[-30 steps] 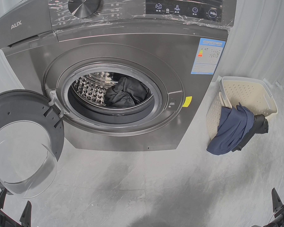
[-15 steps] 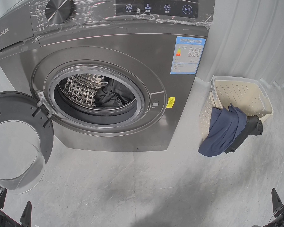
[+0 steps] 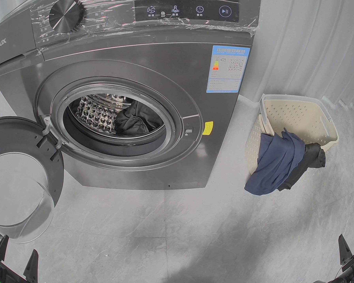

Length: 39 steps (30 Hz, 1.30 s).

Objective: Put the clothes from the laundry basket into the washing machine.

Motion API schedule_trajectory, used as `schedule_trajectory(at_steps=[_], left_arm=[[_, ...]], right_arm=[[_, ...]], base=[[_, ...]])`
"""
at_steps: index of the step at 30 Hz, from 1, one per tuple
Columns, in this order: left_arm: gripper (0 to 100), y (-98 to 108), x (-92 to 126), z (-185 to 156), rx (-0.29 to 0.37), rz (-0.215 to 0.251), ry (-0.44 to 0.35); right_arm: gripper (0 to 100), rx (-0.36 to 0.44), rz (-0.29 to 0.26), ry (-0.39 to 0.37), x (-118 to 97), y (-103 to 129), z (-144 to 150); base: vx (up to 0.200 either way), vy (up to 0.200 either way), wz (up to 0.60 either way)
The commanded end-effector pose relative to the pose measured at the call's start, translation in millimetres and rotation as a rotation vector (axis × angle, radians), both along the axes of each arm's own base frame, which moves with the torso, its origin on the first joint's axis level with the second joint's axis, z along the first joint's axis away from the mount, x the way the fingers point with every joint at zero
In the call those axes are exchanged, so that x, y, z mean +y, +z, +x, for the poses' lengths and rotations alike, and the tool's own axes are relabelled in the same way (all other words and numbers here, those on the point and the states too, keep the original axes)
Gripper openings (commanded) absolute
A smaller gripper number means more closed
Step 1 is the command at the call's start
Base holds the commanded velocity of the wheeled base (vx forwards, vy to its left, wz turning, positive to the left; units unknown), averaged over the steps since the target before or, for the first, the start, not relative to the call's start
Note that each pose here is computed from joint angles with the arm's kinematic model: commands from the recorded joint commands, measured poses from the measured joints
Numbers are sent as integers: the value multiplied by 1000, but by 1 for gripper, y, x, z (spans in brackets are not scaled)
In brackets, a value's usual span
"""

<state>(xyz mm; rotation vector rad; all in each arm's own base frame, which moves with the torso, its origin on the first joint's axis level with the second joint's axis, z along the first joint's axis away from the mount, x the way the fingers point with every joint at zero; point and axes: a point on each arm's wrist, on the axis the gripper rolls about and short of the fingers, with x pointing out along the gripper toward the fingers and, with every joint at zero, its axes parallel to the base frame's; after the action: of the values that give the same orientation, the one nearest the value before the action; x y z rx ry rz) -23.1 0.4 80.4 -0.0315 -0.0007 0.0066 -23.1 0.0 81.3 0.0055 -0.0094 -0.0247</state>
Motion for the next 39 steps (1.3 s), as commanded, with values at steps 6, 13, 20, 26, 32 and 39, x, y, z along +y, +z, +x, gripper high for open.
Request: schedule_trajectory(at_steps=[6,13,20,26,32,39], left_arm=[[100,-4,0,0,2,5,-7],[100,-4,0,0,1,1,-5],[100,-4,0,0,1,10,-7],[100,-4,0,0,1,10,-7],[100,-4,0,0,-1,8,-5],[100,-4,0,0,1,-2,-4]], right_arm=[[100,5,1,0,0,-5,0],[100,5,-1,0,0,-5,0],[100,5,-1,0,0,-5,0],[100,5,1,0,0,-5,0],[100,5,1,0,0,-5,0],[100,5,1,0,0,-5,0]], base=[[0,-200,0],[0,-86,0],[0,0,0],[0,-167,0],[0,-200,0],[0,-200,0]])
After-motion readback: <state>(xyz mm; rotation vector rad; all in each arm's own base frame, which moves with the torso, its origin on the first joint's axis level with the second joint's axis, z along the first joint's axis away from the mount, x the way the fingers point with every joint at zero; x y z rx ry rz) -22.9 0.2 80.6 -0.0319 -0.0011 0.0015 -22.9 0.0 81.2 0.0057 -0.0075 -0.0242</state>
